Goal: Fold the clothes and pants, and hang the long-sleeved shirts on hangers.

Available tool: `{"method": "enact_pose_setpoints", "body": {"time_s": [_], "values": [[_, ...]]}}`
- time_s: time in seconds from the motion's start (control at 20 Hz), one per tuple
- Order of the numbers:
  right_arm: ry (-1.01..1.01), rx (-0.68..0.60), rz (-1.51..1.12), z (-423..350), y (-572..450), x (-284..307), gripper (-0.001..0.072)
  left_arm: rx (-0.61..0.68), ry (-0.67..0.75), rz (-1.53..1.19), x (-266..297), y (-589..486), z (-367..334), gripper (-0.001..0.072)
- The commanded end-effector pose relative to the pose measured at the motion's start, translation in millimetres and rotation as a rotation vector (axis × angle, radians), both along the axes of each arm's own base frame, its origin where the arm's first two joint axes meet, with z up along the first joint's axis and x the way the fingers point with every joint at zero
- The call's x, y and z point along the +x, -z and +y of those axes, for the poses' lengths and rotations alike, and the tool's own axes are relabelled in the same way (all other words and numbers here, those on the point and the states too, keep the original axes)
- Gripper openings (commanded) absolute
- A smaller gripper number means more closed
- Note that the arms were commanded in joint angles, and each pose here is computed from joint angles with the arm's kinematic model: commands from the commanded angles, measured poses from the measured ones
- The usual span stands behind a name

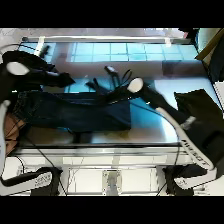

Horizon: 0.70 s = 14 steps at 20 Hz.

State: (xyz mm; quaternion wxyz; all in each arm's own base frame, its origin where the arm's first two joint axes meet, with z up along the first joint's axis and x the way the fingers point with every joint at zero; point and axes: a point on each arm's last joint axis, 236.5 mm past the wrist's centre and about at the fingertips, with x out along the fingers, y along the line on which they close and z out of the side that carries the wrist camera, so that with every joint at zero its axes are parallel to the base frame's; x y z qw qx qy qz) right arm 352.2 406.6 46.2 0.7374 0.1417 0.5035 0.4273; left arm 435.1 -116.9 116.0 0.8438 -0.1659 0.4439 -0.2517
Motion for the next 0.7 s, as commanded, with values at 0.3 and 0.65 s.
{"method": "enact_pose_setpoints", "body": {"time_s": [0.3, 0.65], "values": [[0.137, 0.094, -0.037, 8.5, -14.1, 32.7, 0.0671, 0.034, -0.093, -0.114, -14.1, -50.5, 50.8, 0.0033], [0.298, -0.349, 0.218, -242.0, 40.1, 31.7, 0.061, 0.034, -0.084, -0.102, -16.8, -48.9, 49.5, 0.0034]]}}
